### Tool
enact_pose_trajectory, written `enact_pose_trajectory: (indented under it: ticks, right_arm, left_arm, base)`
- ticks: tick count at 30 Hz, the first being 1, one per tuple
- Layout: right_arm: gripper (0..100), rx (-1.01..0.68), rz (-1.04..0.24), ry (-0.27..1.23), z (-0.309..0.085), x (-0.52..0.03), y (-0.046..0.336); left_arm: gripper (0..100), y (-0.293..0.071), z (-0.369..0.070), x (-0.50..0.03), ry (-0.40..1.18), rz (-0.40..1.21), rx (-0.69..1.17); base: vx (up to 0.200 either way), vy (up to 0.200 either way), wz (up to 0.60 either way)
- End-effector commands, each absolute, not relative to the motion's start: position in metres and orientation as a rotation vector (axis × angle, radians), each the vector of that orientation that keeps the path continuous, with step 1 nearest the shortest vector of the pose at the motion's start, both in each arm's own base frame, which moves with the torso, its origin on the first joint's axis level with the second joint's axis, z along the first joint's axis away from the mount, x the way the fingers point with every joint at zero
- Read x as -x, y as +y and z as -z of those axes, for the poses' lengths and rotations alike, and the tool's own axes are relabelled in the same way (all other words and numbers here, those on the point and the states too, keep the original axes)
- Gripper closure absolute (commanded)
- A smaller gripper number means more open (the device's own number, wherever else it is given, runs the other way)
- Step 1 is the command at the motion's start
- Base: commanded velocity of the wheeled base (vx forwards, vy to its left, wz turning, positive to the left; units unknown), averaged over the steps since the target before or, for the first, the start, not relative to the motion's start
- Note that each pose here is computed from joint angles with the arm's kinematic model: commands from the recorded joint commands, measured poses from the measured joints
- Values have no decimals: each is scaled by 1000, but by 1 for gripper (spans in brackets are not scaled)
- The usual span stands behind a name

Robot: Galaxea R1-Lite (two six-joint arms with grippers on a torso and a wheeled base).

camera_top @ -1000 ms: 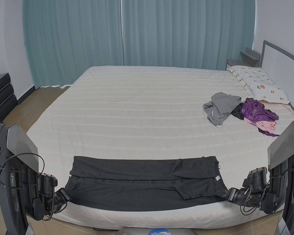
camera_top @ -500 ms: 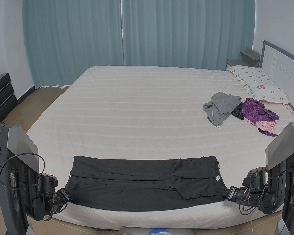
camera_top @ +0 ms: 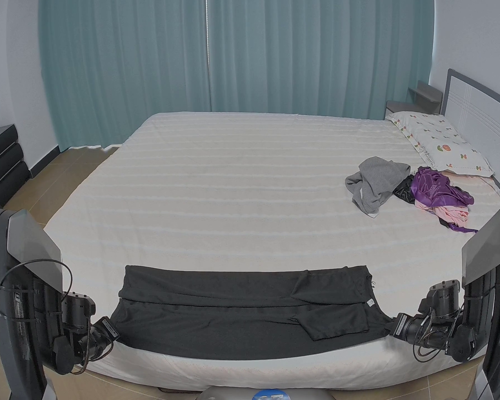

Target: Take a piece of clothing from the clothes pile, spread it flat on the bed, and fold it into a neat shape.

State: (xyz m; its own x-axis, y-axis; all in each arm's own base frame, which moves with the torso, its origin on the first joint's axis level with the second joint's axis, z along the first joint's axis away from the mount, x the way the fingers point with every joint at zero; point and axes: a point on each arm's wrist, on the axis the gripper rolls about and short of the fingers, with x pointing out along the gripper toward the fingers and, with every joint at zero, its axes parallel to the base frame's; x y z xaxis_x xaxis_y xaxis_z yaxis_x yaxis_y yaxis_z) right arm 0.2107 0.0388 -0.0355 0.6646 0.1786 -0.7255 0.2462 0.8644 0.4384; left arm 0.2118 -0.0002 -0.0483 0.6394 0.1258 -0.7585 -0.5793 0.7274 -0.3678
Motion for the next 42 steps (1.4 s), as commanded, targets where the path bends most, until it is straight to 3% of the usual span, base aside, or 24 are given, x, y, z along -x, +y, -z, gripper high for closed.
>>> enact_pose_trajectory:
  ticks: [1, 13, 23, 24, 25, 26, 32, 42]
  right_arm:
    - [100, -547, 45, 836, 25, -206, 36]
    - [100, -498, 59, 933, 19, -194, 34]
    - [100, -457, 70, 992, 31, -192, 34]
    - [100, -456, 70, 993, 31, -191, 34]
    - [100, -452, 70, 1001, 32, -191, 34]
    - [0, -452, 70, 1001, 32, -191, 34]
    - [0, -453, 61, 983, 33, -193, 35]
    - [0, -518, 76, 754, 9, -209, 22]
  left_arm:
    - [100, 1, 41, -209, 766, -420, 660]
    - [100, 5, 37, -210, 745, -428, 666]
    - [100, 2, 48, -206, 822, -434, 645]
    - [0, 2, 49, -206, 824, -434, 645]
    - [0, 2, 49, -206, 824, -434, 645]
    - [0, 2, 49, -206, 824, -434, 645]
    - [0, 2, 47, -206, 814, -431, 650]
    - [0, 7, 11, -215, 657, -316, 744]
  base:
    - [0, 0, 0]
    - [0, 0, 0]
    - [0, 0, 0]
    - [0, 0, 0]
    - [0, 0, 0]
    - [0, 0, 0]
    - [0, 0, 0]
    - [0, 0, 0]
